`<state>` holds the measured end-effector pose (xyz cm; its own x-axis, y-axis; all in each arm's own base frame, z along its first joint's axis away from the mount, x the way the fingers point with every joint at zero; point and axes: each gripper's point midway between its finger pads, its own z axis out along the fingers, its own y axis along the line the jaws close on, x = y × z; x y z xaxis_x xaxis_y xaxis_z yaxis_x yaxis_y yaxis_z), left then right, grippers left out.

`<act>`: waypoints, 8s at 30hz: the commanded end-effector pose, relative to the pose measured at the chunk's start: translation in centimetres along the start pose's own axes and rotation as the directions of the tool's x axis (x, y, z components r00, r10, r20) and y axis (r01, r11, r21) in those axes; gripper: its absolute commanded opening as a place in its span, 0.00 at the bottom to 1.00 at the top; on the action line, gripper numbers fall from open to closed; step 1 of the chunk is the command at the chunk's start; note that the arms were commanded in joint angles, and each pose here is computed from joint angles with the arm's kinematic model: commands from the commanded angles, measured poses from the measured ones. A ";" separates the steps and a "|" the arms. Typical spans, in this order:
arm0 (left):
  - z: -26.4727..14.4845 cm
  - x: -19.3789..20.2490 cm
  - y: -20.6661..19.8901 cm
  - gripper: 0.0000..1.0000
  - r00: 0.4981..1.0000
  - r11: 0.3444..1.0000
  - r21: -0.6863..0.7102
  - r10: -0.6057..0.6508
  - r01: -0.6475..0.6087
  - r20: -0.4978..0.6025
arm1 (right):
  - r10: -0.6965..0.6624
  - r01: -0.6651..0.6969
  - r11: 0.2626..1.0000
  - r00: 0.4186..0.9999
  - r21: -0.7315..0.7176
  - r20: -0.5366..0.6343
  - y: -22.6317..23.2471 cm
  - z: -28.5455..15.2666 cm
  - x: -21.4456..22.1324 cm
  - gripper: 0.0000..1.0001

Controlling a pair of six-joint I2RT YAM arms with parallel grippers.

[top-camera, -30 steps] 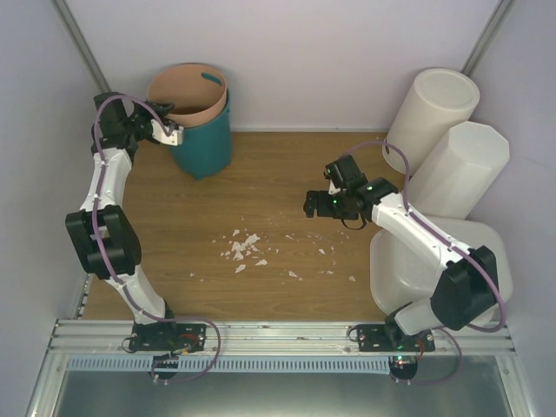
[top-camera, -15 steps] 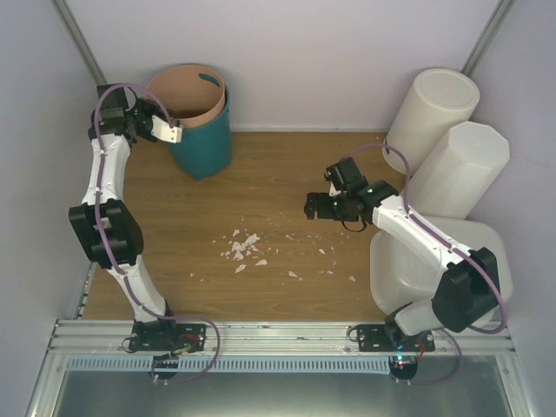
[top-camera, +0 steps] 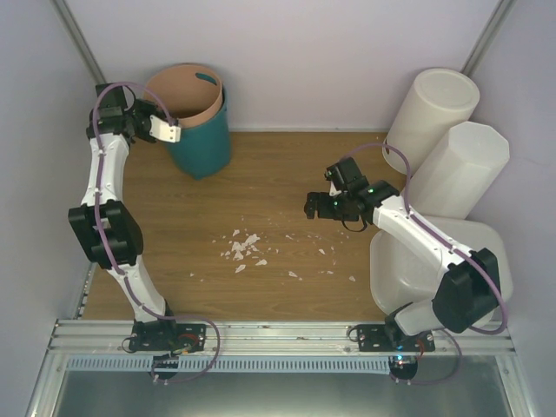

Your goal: Turn the large container upside down

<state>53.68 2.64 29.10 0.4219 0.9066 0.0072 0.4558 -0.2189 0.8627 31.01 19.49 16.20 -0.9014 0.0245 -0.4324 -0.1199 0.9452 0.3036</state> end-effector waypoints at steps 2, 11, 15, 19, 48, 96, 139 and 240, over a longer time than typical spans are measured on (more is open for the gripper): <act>-1.2 -1.4 -0.7 0.00 0.994 0.992 0.070 -0.110 0.108 0.017 | -0.003 0.004 1.000 0.998 -0.019 0.059 0.8 -1.4 -1.4 1.00; -5.0 -2.0 3.8 0.00 1.000 1.000 -0.021 -0.013 0.013 -0.014 | -0.009 0.011 1.000 0.997 -0.022 0.074 1.1 -1.9 -2.0 1.00; -6.7 -2.5 5.7 0.00 0.999 0.996 -0.072 0.041 -0.043 -0.024 | -0.010 0.012 1.000 0.997 -0.022 0.078 1.1 -2.0 -2.0 1.00; -8.6 -3.2 8.1 0.00 0.994 0.983 -0.148 0.099 -0.104 -0.040 | -0.013 0.015 1.000 0.997 -0.021 0.079 1.0 -2.0 -2.0 1.00; -28.6 -14.2 23.2 0.00 0.961 0.648 -0.762 0.226 -0.024 0.161 | -0.012 -0.009 0.999 0.926 0.053 0.377 0.8 -12.4 -7.9 1.00; -8.8 -37.6 2.2 0.00 -0.218 0.178 0.869 -0.927 0.461 0.305 | 0.000 -0.318 0.941 0.351 0.119 0.936 -5.5 -41.7 -11.2 1.00; 0.3 -39.0 0.6 0.00 -0.167 -0.095 0.902 -0.986 0.422 -0.025 | 0.489 -0.416 0.870 0.794 -0.263 0.362 -9.2 -6.1 -3.7 1.00; 7.7 -30.9 -8.7 0.00 0.309 0.182 0.505 -0.934 0.844 -0.181 | 0.229 -0.041 0.884 0.906 -0.465 0.357 -3.6 -2.6 -12.6 1.00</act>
<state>41.68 -25.15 15.18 -0.4751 0.6091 -0.6350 0.8383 0.5327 -0.1162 42.40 13.32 18.95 -0.7218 0.3605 -0.5908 -0.1433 0.7572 0.6372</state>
